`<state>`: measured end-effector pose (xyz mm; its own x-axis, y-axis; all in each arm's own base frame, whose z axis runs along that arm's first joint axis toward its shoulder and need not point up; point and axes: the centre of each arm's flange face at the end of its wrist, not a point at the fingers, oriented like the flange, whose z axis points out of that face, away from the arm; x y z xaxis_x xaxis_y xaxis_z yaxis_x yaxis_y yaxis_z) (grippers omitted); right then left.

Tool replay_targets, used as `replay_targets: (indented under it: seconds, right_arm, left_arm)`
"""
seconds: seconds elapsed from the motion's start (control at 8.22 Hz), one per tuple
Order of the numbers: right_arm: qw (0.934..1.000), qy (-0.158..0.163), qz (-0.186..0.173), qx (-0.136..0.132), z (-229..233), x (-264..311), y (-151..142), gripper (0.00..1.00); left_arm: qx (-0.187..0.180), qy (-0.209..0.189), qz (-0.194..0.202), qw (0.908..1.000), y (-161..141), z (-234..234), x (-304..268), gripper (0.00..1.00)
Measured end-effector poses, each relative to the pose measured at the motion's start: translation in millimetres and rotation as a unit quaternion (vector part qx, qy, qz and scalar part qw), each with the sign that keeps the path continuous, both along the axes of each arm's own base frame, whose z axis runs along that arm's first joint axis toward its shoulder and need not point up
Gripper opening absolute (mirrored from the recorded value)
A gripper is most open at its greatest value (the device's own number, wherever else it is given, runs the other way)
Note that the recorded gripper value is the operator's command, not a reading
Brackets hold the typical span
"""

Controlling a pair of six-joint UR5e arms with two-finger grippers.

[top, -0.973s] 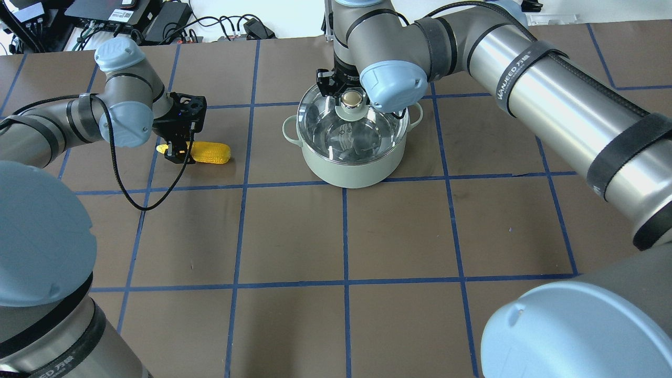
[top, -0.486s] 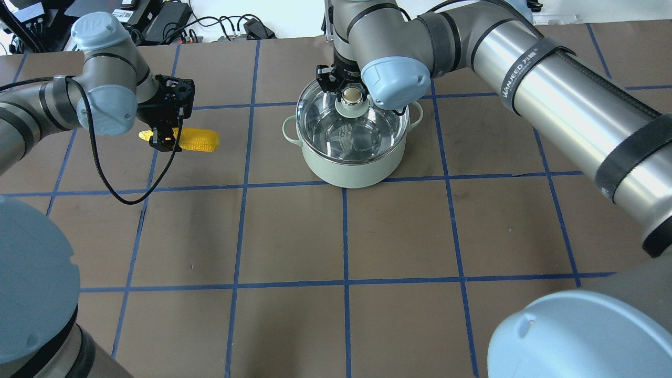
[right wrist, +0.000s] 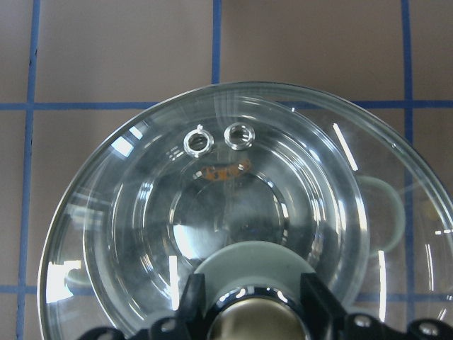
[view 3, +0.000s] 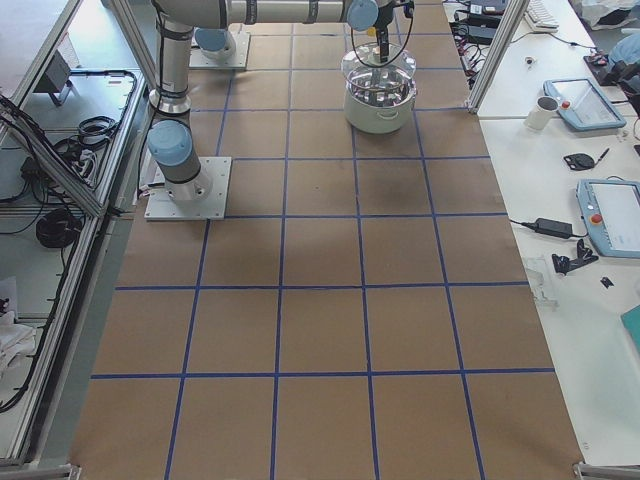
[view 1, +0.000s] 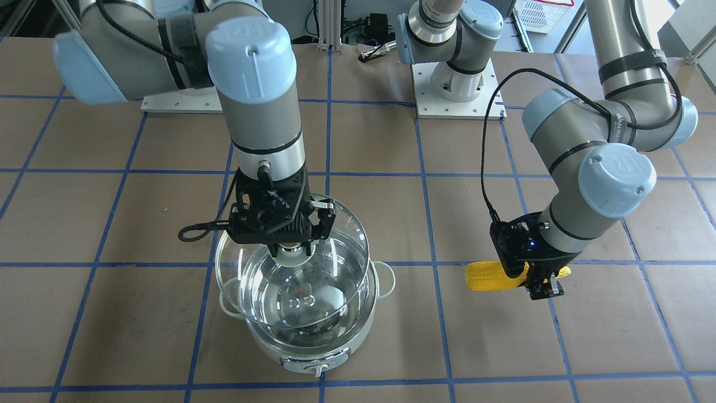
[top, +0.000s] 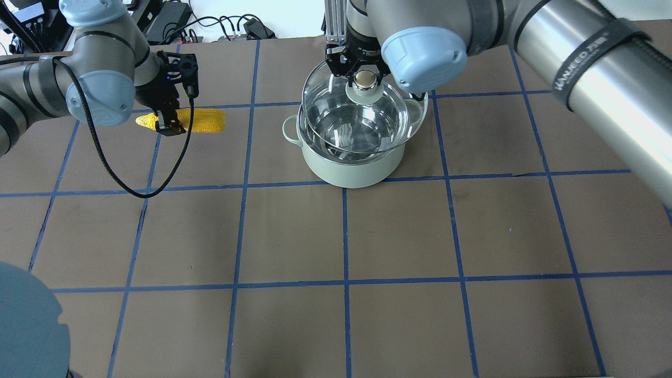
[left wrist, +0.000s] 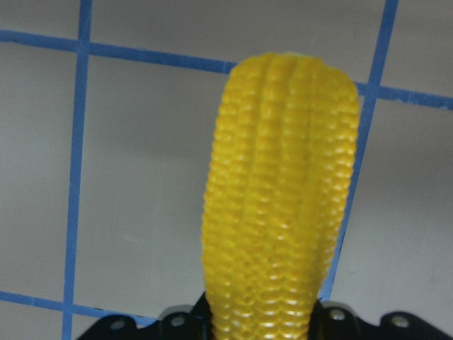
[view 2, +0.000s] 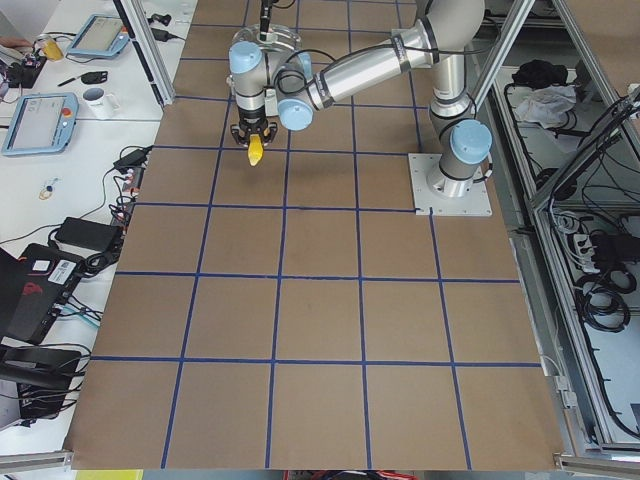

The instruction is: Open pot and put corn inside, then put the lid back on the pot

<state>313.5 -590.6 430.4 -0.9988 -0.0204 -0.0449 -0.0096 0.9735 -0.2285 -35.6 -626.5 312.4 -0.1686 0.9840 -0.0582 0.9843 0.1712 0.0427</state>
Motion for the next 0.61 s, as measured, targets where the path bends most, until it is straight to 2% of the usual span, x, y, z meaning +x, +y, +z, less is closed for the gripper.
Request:
replay_targets:
  seconds: [0.36,0.61]
  right_arm:
    - [0.9991,0.014,-0.010,0.040,70,-80,44,0.34]
    - [0.9972,0.022,-0.001,0.071,85,-120,78,0.34]
  left_arm:
    - [-0.028,0.011,0.075,0.9967,20,30,-88,0.00]
    - [-0.047,0.026,0.140,0.9887,37,41,-157,0.00]
